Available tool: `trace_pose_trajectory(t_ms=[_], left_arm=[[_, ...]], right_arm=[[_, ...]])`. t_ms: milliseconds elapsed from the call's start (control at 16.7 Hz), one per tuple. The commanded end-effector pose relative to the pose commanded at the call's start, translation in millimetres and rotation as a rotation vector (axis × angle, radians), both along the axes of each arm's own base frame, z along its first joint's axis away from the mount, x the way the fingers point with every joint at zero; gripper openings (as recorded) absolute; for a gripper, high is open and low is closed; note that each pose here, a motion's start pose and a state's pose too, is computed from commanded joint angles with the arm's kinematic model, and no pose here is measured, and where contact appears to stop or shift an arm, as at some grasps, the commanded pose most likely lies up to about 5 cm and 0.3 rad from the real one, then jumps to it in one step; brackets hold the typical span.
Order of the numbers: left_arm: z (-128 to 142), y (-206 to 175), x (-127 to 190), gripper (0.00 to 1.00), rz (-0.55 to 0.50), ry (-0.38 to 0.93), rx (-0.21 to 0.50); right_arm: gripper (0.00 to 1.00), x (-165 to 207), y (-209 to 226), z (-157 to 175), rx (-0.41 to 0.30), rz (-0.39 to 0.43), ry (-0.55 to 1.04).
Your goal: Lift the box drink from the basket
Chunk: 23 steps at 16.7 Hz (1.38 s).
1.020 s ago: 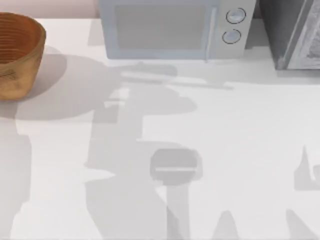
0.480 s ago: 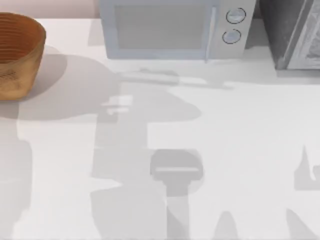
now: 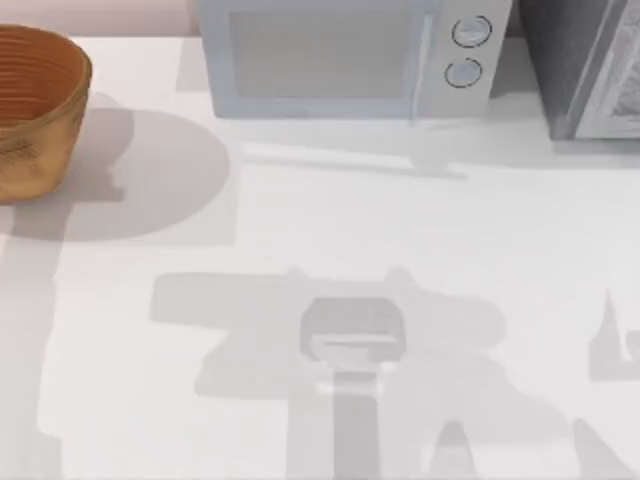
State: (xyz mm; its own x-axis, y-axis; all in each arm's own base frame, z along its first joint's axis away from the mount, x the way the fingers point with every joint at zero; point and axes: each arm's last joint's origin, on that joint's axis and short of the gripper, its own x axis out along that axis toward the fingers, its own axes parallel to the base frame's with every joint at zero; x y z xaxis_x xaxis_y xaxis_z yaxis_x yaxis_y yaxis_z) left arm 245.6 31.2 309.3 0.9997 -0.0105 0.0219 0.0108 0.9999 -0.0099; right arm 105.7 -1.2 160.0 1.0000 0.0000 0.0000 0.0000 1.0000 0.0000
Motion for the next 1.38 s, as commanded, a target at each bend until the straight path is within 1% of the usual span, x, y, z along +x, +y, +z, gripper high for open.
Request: trace_pose_trajectory(t_ms=[120,240,360,480,660,780,840,1200,1380], left_arm=[[-7.7,-11.2,-44.0,0.00,0.000,-0.027,0.003],[-26.5,-19.6,-82.5,0.00,0.001,-0.047,0.006],[-52.6,-25.1,-111.1,0.00,0.002,-0.056,0.007],[-81.5,-28.4,-128.7,0.00,0.005,-0.053,0.007],[-123.7,-31.1,-138.6,0.00,0.008,-0.015,0.008],[-142.6,-32.0,-139.8,0.00,0.010,0.012,0.009],[-147.5,-32.3,-139.9,0.00,0.010,0.019,0.010],[-149.3,-32.1,-139.7,0.00,0.013,0.024,0.012],[-146.4,-34.3,-137.1,0.00,0.031,0.054,0.005]], right_arm=[[1.00,0.0,0.0,0.0,0.000,0.000,0.000],[1.00,0.0,0.0,0.0,0.000,0.000,0.000],[1.00,0.0,0.0,0.0,0.000,0.000,0.000],[1.00,0.0,0.0,0.0,0.000,0.000,0.000],[1.00,0.0,0.0,0.0,0.000,0.000,0.000],[1.00,0.0,0.0,0.0,0.000,0.000,0.000],[1.00,0.0,0.0,0.0,0.000,0.000,0.000],[1.00,0.0,0.0,0.0,0.000,0.000,0.000],[1.00,0.0,0.0,0.0,0.000,0.000,0.000]])
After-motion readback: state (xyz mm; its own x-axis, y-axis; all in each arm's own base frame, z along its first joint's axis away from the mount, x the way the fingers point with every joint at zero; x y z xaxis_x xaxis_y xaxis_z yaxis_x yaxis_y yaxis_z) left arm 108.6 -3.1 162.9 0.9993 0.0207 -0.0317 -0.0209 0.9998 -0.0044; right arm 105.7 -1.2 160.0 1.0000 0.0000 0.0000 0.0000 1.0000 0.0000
